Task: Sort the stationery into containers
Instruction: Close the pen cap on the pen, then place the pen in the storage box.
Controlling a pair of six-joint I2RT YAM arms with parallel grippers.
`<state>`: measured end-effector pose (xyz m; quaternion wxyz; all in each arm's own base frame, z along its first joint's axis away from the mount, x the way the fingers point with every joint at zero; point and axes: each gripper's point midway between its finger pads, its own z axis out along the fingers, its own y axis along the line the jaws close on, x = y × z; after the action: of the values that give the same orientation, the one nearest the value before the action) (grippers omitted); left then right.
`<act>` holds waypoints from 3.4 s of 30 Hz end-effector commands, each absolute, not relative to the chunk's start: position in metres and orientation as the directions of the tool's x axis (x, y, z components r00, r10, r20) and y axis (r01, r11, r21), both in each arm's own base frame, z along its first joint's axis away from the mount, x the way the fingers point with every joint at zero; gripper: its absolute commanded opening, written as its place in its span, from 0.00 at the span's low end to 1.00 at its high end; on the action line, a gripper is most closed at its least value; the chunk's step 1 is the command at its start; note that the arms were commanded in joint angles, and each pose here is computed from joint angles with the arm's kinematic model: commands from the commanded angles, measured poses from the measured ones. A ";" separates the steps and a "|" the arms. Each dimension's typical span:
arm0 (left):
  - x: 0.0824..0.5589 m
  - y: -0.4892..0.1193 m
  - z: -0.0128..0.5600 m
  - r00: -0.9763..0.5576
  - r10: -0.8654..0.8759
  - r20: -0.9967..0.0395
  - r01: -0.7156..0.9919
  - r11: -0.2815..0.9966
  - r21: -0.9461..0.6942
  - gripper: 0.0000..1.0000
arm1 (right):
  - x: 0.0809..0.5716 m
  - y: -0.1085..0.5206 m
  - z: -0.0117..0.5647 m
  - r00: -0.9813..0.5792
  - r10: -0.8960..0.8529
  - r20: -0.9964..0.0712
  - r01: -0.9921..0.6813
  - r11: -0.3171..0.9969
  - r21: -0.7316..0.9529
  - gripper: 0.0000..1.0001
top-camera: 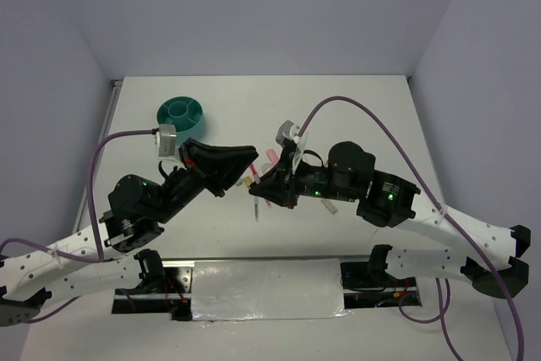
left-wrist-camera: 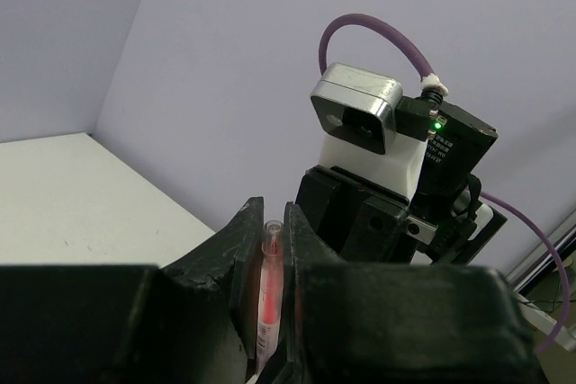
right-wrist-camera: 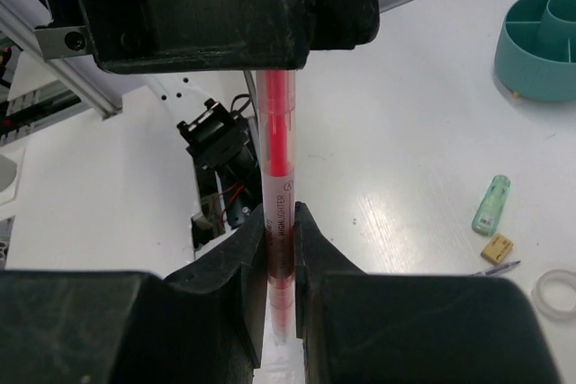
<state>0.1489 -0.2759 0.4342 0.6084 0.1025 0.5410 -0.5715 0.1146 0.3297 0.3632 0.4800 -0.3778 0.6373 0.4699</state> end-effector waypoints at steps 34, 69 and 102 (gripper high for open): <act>0.146 -0.264 0.404 -0.227 -0.394 -0.891 0.764 0.495 -0.413 0.29 | 0.120 0.349 0.402 -0.222 0.194 -0.955 -0.951 0.173 0.257 0.00; 0.449 -0.050 0.378 0.230 -0.217 -0.949 -0.013 0.974 -0.225 0.00 | 0.125 0.255 0.307 -0.171 0.140 -0.975 -0.877 0.430 0.215 1.00; 0.527 0.000 0.257 0.135 -0.258 -0.957 -0.135 0.952 -0.275 0.00 | 0.124 0.257 0.301 -0.144 0.093 -0.985 -0.891 0.420 0.170 1.00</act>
<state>0.5242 0.0004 0.2373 0.7122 -0.1482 0.6857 -0.0263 0.1255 0.2594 0.2772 0.5488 -0.3213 0.6440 0.4252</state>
